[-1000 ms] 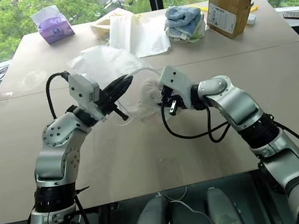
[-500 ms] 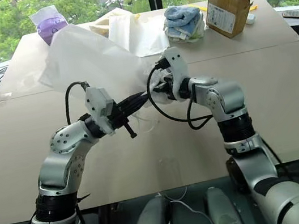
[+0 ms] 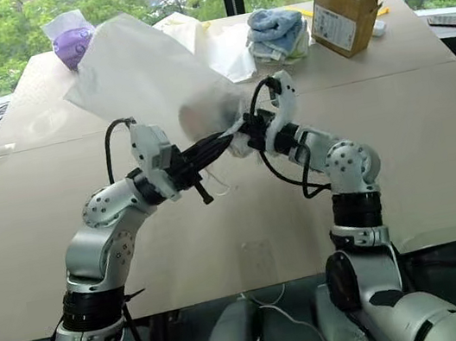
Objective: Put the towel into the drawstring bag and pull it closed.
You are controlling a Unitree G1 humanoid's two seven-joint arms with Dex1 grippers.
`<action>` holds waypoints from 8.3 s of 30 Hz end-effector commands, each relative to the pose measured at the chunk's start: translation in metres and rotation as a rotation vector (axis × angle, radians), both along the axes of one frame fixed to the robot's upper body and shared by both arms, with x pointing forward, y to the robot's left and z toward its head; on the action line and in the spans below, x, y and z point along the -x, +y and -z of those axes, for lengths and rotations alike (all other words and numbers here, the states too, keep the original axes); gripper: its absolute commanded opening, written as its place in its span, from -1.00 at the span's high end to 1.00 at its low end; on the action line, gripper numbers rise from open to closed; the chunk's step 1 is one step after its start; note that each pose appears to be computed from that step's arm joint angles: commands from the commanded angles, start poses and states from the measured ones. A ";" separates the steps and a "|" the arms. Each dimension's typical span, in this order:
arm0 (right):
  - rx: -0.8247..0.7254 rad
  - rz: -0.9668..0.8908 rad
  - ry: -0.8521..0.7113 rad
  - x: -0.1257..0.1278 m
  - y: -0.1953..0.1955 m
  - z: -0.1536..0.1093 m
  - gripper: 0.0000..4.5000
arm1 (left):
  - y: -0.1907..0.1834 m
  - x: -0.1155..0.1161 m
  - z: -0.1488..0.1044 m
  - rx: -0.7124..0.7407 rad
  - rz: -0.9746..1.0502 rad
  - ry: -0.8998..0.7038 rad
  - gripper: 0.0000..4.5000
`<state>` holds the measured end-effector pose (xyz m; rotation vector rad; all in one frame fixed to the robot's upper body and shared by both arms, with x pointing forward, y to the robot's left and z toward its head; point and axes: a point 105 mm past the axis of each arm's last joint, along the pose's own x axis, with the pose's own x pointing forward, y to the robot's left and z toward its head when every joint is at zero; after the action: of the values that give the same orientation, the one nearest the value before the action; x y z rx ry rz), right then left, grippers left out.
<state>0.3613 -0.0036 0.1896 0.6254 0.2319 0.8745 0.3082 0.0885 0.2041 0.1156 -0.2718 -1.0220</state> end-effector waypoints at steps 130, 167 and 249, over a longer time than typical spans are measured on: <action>0.645 0.103 -0.668 -0.071 -0.024 0.046 0.99 | 0.060 -0.031 -0.033 0.193 -0.148 0.163 1.00; 0.496 0.191 -0.544 -0.080 -0.010 0.035 0.98 | 0.071 -0.026 -0.026 0.198 -0.166 0.173 1.00; 0.619 0.740 -0.810 0.018 -0.093 -0.074 1.00 | 0.018 -0.002 0.120 -0.312 0.024 0.318 0.94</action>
<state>0.3507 -0.0970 0.2446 -0.2610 -0.3634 0.2536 0.3119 0.1043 0.0863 0.2343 0.1606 -1.0787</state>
